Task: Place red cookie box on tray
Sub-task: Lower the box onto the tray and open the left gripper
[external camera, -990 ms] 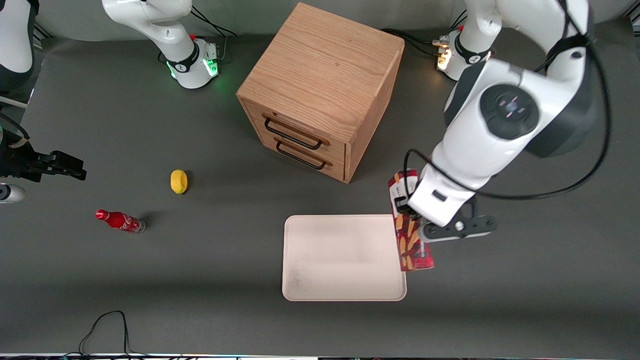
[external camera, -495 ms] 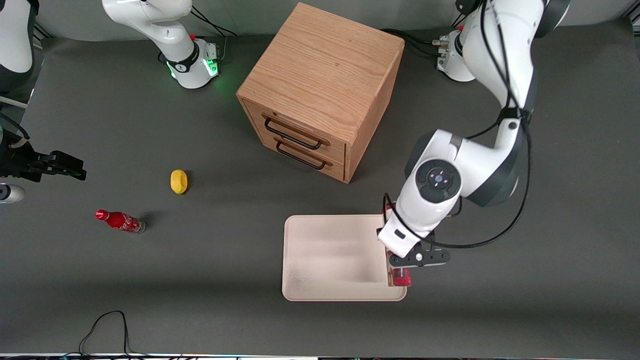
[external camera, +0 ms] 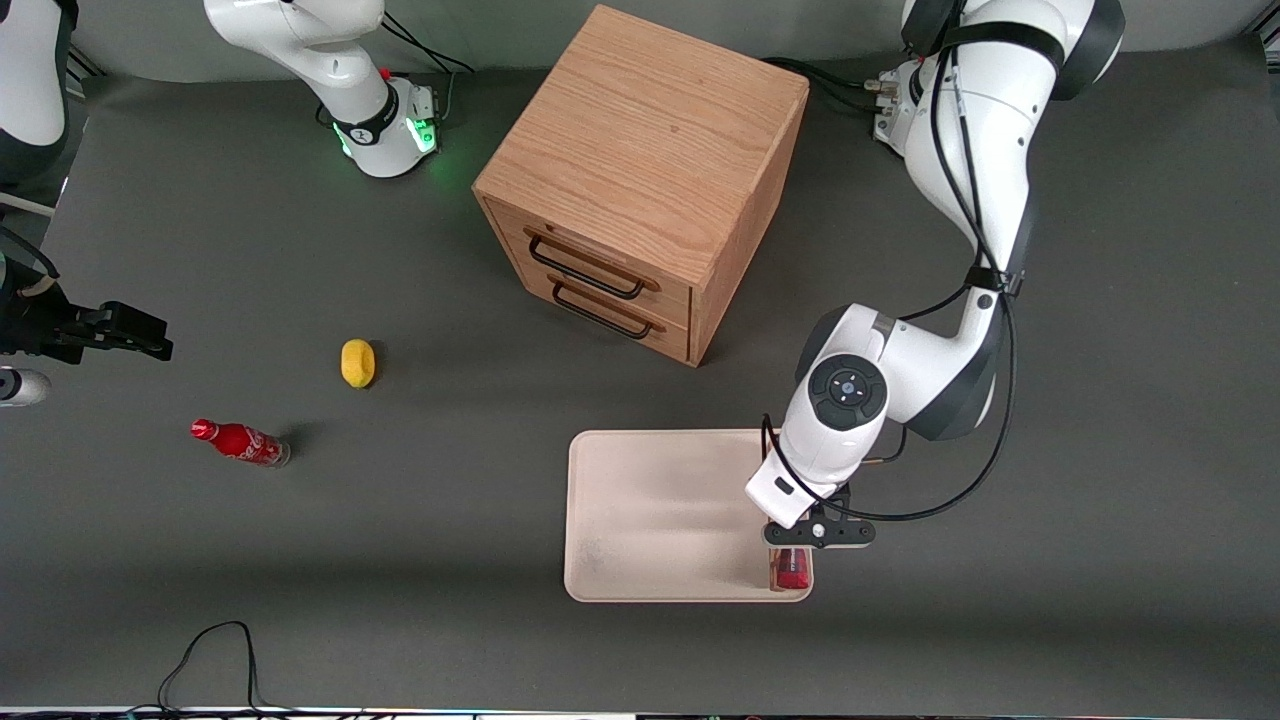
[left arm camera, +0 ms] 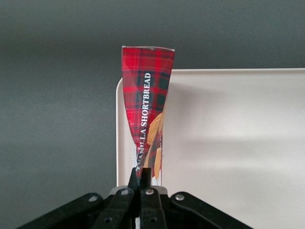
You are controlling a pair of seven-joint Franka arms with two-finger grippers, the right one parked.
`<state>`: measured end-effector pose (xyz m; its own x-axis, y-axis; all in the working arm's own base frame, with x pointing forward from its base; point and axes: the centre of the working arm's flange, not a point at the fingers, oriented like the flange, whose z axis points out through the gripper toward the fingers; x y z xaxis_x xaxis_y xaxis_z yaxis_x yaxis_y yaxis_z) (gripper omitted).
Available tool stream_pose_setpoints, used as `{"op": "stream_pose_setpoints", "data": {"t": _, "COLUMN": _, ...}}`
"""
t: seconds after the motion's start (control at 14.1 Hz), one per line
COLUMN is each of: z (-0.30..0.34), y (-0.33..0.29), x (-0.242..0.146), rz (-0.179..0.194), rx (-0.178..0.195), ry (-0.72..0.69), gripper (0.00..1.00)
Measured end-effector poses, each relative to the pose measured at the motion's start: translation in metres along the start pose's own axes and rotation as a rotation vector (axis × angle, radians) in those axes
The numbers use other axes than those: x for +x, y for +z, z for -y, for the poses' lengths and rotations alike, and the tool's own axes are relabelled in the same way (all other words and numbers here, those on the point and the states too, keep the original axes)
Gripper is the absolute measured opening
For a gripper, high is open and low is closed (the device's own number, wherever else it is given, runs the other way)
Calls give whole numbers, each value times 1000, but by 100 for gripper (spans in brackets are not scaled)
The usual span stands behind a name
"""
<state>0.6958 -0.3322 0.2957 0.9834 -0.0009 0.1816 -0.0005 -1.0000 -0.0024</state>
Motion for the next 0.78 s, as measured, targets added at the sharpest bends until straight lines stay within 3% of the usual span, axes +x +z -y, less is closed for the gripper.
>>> {"op": "stream_pose_setpoints", "data": {"t": 0.49, "z": 0, "y": 19, "x": -3, "rz": 1, "rx": 2, "ry": 5, "gripper": 2}}
{"op": "stream_pose_setpoints", "data": {"t": 0.71, "z": 0, "y": 18, "x": -3, "rz": 0, "rx": 4, "ry": 5, "gripper": 22}}
{"op": "stream_pose_setpoints", "data": {"t": 0.78, "z": 1, "y": 18, "x": -3, "rz": -1, "rx": 4, "ry": 5, "gripper": 38}}
